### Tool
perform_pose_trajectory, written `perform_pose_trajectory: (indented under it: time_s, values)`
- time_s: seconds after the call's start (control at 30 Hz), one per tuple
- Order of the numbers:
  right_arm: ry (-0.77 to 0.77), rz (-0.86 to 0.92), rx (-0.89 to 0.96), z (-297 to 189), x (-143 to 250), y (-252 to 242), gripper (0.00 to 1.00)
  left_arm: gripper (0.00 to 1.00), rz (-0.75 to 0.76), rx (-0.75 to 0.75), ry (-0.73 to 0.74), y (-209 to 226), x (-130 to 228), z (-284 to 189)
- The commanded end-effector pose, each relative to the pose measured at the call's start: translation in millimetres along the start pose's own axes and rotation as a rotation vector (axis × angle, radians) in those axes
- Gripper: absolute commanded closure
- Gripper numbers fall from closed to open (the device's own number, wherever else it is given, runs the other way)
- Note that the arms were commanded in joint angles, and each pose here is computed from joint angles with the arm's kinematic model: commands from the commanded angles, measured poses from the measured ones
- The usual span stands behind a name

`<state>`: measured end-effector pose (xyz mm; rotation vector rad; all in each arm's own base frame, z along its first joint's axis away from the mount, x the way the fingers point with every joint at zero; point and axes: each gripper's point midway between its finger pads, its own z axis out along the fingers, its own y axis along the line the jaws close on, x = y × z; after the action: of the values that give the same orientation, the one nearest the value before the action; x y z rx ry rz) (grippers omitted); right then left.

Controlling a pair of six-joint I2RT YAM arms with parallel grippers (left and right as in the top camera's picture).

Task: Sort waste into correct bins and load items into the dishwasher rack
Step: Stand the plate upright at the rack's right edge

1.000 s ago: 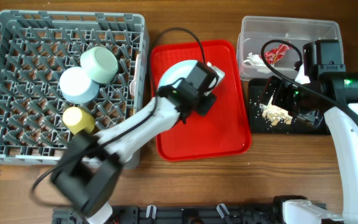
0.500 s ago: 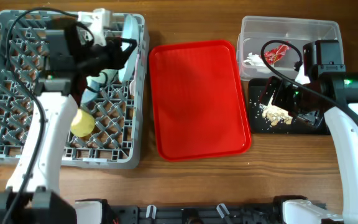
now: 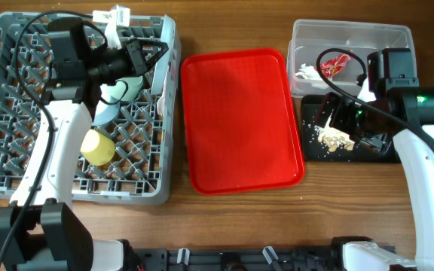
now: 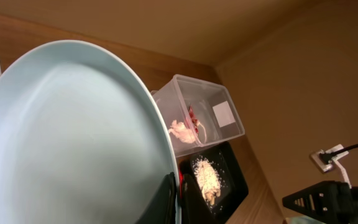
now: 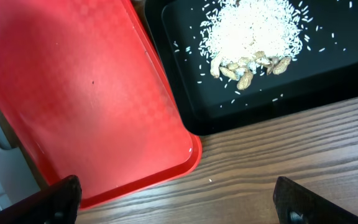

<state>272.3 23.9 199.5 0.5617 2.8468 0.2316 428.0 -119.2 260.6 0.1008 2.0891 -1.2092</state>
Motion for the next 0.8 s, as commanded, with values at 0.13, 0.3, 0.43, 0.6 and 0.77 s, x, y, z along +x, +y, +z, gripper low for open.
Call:
perform_pose_trajectory:
  time_s: [0.13, 0.3, 0.43, 0.6, 0.77]
  values:
    - [-0.016, -0.006, -0.016, -6, -3, 3, 0.00, 0.46, -0.142, -0.212, 0.011, 49, 13, 1]
    - [-0.016, -0.017, -0.015, -6, -3, 3, 0.00, 0.00, -0.095, -0.311, -0.012, 65, 10, -6]
    - [-0.036, -0.097, -0.024, -6, -7, 5, 0.00, 0.00, -0.076, -0.476, -0.024, 73, 13, -36]
    - [-0.213, -0.331, -0.280, -17, -41, 73, 0.00, 0.00, -0.208, -0.861, 0.099, 99, 68, -98]
    - [-0.138, -0.368, -0.141, 11, -31, 65, 0.00, 0.00, -0.357, -1.061, 0.363, 101, 140, -142]
